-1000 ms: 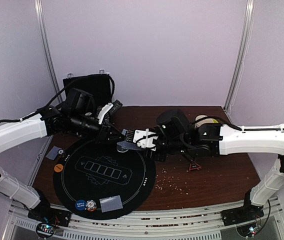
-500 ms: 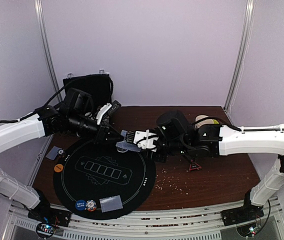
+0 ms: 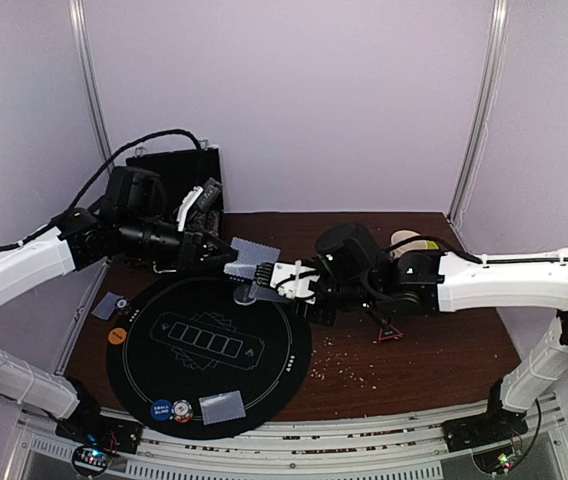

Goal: Distribute texas hold em gaming equipment
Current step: Pick up the poker card from the face-down deck piles, then distribute the poker card in the big blind area, then pick up the poker card from the face-down deck piles.

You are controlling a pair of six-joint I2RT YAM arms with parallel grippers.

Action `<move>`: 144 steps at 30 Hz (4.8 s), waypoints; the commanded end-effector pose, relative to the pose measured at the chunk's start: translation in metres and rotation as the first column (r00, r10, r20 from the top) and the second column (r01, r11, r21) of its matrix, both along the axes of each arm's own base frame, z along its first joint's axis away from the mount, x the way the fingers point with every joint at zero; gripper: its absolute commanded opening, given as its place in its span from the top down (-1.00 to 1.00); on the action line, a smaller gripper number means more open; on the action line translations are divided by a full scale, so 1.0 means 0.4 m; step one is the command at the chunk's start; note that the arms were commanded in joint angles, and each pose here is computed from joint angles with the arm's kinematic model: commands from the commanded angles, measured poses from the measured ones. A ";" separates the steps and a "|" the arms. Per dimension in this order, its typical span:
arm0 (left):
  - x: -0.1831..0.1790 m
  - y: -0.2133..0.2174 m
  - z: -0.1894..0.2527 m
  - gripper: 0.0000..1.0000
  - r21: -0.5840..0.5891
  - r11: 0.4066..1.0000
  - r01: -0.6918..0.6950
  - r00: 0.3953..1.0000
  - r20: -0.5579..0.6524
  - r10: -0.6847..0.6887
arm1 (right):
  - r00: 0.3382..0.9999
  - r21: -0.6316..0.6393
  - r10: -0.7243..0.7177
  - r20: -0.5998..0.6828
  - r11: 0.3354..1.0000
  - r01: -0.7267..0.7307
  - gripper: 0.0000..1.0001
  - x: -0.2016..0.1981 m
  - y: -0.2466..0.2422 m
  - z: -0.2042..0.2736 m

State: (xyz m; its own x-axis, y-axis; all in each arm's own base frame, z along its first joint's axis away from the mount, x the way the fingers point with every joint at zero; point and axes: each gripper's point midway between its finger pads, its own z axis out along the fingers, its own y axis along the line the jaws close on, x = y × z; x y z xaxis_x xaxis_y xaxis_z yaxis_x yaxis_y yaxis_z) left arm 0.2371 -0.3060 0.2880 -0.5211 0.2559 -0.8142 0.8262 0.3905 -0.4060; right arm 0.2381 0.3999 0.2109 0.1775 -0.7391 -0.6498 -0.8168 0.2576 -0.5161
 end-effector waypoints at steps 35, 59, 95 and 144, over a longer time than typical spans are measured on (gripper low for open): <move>0.303 1.076 -0.445 1.00 0.087 -0.043 -0.995 -0.072 -0.374 0.925 | 1.000 0.080 -0.015 0.022 0.997 0.013 0.03 -0.001 -0.051 0.033; 0.236 1.039 -0.601 1.00 0.235 -0.005 -0.972 -0.103 -0.405 0.909 | 1.000 0.072 -0.023 0.014 0.997 0.021 0.02 0.000 -0.059 0.033; 0.301 0.892 -0.078 -0.45 -0.069 0.240 -0.968 0.248 -0.142 0.958 | 1.000 0.091 0.008 -0.002 0.996 -0.008 0.01 -0.012 -0.044 0.053; 0.062 -0.067 -0.114 0.13 0.066 0.996 0.066 0.995 -0.072 -0.062 | 0.999 0.113 0.009 0.032 0.994 -0.013 0.01 0.009 0.017 0.064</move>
State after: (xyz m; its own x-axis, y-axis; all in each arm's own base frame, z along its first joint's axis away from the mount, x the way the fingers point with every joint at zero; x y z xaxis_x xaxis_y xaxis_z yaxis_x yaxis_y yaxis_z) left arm 0.2601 -0.3354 0.2233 -0.5943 0.3608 -0.7188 0.7989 0.3677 -0.4760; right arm 0.2399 0.4041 0.2206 0.1955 -0.6882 -0.6987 -0.8189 0.2775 -0.5025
